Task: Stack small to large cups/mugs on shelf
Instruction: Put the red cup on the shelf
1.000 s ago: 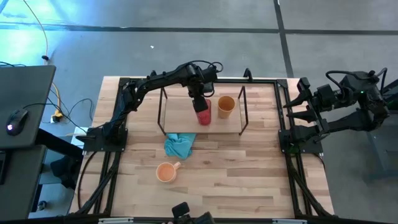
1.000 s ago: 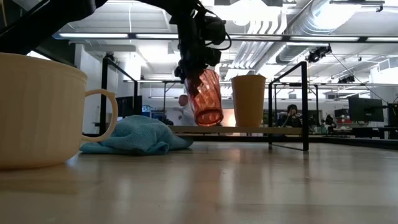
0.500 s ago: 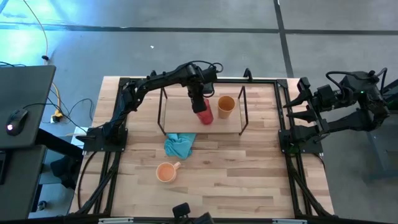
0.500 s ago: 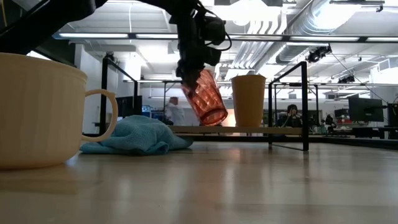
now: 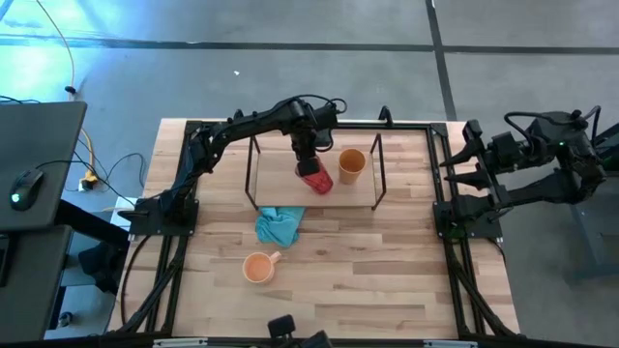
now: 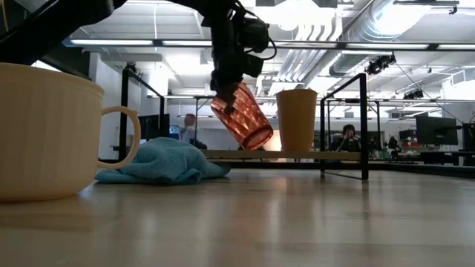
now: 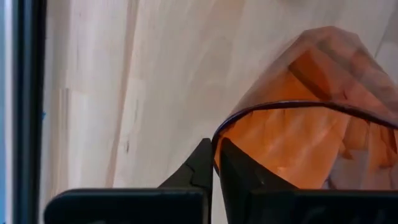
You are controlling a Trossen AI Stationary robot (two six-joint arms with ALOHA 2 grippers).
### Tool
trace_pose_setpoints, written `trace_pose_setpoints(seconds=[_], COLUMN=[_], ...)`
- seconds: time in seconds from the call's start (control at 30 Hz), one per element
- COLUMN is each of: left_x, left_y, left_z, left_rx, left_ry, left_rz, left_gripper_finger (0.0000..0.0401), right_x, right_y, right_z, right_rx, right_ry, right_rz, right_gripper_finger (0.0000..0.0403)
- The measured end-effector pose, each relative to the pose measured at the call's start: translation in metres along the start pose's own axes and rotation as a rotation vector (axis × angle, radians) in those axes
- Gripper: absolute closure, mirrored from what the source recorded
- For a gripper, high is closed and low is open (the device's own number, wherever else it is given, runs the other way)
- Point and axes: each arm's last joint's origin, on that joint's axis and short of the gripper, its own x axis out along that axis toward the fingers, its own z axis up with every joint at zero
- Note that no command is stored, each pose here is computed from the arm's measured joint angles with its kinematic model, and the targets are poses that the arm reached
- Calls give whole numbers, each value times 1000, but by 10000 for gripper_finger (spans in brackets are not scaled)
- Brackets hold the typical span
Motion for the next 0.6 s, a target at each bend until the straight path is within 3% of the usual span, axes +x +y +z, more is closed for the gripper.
trace_pose_setpoints(seconds=[0.27, 0.6], left_x=[0, 0], left_y=[1, 0], left_z=[-4, -6], left_rx=[10, 14], left_ry=[53, 73], left_rz=[68, 41], left_gripper_finger=[401, 401], right_x=[0, 0], right_y=[0, 0], right_z=[0, 0], right_rx=[0, -9], right_ry=[0, 0], right_rz=[-3, -3], right_gripper_finger=[273, 273])
